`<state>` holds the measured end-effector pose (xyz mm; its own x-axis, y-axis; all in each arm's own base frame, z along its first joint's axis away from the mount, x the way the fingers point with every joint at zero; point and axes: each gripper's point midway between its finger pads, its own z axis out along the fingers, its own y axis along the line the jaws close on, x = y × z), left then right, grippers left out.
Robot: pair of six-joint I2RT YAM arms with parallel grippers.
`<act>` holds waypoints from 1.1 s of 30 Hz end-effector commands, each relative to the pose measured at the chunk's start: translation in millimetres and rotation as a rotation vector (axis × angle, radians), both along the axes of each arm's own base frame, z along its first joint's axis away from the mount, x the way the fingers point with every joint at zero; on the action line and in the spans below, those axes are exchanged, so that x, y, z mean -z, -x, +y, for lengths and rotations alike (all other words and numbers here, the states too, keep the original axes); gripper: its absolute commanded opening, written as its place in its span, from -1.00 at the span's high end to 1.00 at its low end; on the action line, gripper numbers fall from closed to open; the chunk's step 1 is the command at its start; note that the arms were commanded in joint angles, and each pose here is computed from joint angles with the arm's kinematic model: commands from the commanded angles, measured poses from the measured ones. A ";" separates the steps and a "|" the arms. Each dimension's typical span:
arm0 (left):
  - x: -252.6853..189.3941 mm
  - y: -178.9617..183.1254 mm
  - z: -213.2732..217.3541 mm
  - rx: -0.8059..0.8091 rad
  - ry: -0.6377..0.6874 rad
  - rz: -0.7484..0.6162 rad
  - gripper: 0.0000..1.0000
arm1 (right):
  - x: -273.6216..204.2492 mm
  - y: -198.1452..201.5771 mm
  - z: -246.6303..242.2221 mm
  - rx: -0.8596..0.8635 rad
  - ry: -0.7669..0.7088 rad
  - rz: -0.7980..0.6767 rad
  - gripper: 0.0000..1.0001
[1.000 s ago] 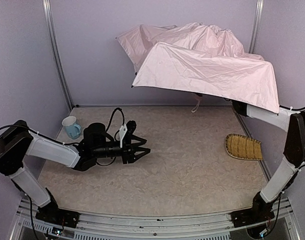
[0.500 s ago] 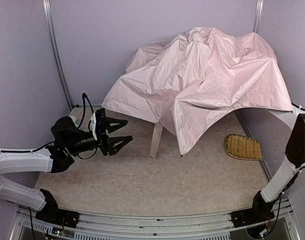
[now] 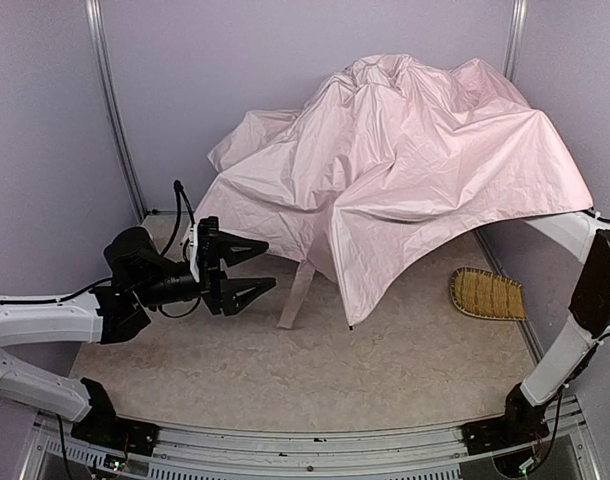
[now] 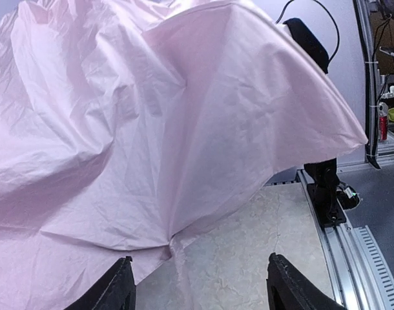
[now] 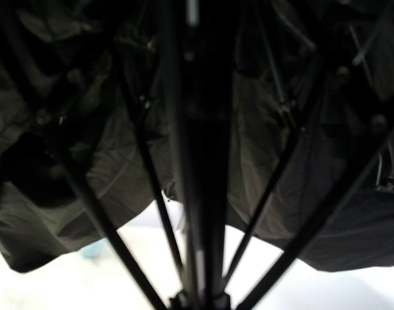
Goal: Put away the umbrella
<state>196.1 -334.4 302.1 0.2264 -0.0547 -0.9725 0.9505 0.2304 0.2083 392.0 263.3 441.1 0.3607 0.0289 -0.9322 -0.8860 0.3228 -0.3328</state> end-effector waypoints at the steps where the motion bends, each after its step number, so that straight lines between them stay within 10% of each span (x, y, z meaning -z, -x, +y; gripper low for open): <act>1: -38.9 18.1 10.4 0.018 0.067 -0.080 -0.35 | -55.3 -1.7 -8.7 0.080 -0.164 -0.106 1.00; 9: -59.5 11.5 32.8 -0.113 0.118 -0.126 -0.39 | -54.5 -7.1 -8.3 0.066 -0.260 -0.117 1.00; 21: -43.0 -25.5 31.7 -0.192 0.063 -0.044 -0.40 | 244.9 37.9 47.3 0.133 -0.127 0.300 1.00; 33: -26.5 -42.7 30.1 -0.222 0.026 -0.003 -0.39 | 311.7 66.7 37.9 0.209 0.003 0.340 1.00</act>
<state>232.6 -305.2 318.1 0.2349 -0.0143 -0.9719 0.8844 0.4181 0.2076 316.6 304.9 128.1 -0.0497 0.0180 -0.9986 -0.8778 0.4761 0.0523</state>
